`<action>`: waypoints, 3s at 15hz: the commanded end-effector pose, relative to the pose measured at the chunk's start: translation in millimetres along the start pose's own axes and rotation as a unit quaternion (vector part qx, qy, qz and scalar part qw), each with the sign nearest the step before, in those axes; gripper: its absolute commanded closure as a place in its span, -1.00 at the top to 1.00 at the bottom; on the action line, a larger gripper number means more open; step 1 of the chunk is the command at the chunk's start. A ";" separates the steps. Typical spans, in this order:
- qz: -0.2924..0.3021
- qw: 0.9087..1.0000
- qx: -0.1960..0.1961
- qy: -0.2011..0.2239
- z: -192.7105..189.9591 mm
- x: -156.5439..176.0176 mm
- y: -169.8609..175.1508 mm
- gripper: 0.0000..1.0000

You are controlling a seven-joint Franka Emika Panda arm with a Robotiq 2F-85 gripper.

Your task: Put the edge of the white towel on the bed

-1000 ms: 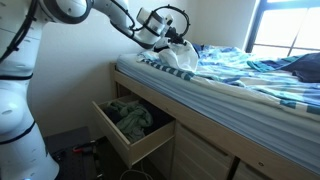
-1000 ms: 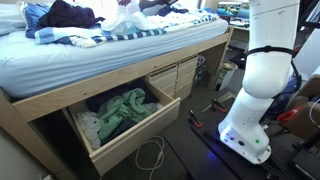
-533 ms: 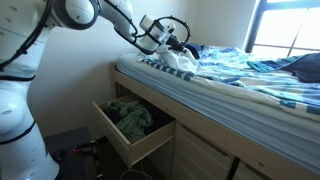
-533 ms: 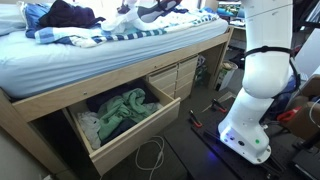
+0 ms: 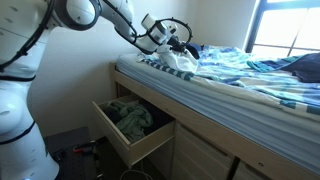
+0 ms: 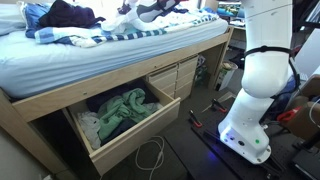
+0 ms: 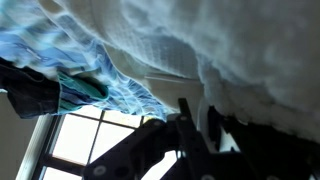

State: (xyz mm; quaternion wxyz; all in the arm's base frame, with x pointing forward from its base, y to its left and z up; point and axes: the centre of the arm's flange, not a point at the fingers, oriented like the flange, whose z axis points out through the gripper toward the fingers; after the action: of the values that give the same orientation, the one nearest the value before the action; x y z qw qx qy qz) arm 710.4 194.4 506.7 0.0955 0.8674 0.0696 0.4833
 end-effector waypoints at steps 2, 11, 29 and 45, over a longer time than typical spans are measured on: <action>0.000 1.000 -0.001 -0.004 -12.7 12.8 14.1 0.22; -0.017 1.000 -0.003 0.005 -92.8 58.1 24.8 1.00; -0.122 0.982 0.006 -0.145 -213.4 20.1 6.5 1.00; -0.385 0.894 0.079 -0.216 -242.0 -59.8 -2.6 0.99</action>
State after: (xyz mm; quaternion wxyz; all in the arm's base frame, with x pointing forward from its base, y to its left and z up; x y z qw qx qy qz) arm 497.1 216.9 583.8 0.2114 0.8825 0.3694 0.2002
